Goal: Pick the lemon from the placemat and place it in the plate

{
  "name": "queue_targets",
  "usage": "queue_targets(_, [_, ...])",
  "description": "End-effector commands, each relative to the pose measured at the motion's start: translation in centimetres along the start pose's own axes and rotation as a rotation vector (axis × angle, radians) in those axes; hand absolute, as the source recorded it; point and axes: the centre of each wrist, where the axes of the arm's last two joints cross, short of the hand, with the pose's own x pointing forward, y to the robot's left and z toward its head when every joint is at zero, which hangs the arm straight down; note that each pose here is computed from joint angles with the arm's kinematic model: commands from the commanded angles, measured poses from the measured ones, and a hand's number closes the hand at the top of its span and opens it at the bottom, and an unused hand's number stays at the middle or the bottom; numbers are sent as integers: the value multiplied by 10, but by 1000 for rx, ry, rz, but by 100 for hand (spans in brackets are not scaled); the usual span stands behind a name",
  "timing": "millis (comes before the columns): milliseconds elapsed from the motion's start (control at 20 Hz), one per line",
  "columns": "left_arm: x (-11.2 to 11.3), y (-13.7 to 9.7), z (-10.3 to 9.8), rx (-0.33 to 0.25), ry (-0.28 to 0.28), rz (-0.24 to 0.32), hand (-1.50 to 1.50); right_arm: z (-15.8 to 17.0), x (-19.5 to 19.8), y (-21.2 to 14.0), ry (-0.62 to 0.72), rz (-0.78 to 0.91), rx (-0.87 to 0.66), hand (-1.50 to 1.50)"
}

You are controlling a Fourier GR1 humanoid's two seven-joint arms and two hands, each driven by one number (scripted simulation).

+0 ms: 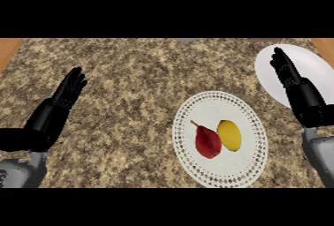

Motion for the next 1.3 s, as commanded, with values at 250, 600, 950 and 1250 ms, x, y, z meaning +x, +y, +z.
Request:
queue_targets(250, [-32,66,40,240,193,-334,0,-3,16,61,-15,-814,-254,-150])
queue_targets(600, [-73,40,94,252,283,-310,0,47,26,78,-81,-433,-816,-150])
queue_targets(950, [-78,38,85,275,262,-321,0,120,79,80,-57,-408,-614,-150])
queue_targets(1250, [-73,36,83,244,255,-298,0,143,69,57,170,-114,-374,-150])
